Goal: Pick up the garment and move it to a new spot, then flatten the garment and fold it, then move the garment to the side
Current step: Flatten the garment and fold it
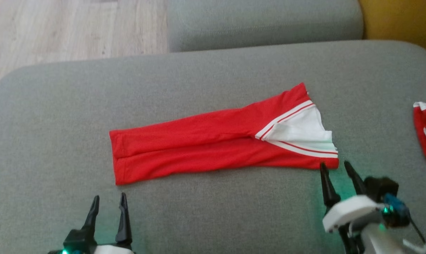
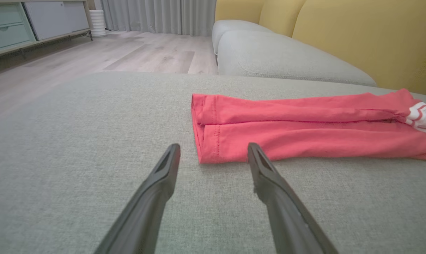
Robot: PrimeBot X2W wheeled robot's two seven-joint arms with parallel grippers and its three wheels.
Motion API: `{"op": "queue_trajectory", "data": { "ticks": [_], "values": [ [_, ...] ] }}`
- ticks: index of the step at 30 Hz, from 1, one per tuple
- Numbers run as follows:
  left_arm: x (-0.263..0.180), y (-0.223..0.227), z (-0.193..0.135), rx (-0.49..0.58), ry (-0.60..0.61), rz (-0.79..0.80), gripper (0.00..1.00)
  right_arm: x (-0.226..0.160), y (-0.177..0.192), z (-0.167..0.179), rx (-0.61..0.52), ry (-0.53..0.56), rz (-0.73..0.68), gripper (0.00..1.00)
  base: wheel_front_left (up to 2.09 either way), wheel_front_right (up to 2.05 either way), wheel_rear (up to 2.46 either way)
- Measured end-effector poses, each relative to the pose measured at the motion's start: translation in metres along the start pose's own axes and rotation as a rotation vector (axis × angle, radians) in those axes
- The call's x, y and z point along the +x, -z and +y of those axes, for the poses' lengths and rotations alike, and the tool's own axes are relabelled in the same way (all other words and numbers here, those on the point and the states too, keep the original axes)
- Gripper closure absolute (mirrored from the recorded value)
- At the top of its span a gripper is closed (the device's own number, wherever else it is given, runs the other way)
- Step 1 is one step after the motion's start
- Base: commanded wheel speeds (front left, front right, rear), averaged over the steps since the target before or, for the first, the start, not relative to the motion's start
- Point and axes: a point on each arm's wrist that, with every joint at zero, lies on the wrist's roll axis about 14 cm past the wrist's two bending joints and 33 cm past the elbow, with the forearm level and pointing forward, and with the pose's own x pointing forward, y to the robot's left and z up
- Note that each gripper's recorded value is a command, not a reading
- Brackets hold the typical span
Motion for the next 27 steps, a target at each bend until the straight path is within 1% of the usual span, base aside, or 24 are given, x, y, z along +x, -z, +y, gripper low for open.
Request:
{"op": "queue_trajectory", "data": {
  "ticks": [3, 6, 8, 15, 17, 21, 27],
  "values": [
    [0.005, 0.007, -0.006, -0.008, 0.016, 0.027, 0.00, 0.021, -0.013, -0.002, -0.021, -0.007, -0.016, 0.00, 0.00, 0.00, 0.00],
    [0.017, 0.005, -0.011, -0.015, 0.031, 0.027, 0.00, 0.049, -0.032, -0.005, -0.054, -0.014, -0.039, 0.00, 0.00, 0.00, 0.00],
    [0.025, 0.004, -0.010, -0.017, 0.028, 0.026, 0.00, 0.065, -0.036, -0.008, -0.076, -0.016, -0.028, 0.00, 0.00, 0.00, 0.00],
    [0.030, 0.021, 0.003, -0.035, -0.014, 0.082, 0.00, 0.093, 0.009, -0.021, -0.094, 0.003, 0.160, 0.00, 0.00, 0.00, 0.00],
    [0.033, 0.022, 0.004, -0.033, -0.018, 0.086, 0.00, 0.099, 0.018, -0.021, -0.077, 0.006, 0.193, 0.00, 0.00, 0.00, 0.00],
    [0.040, 0.020, 0.005, -0.030, -0.019, 0.081, 0.00, 0.112, 0.021, -0.011, -0.041, -0.011, 0.200, 0.00, 0.00, 0.00, 0.00],
    [0.040, 0.021, 0.003, -0.030, -0.012, 0.085, 0.00, 0.112, 0.025, 0.007, 0.008, -0.048, 0.212, 0.00, 0.00, 0.00, 0.00]
  ]
}}
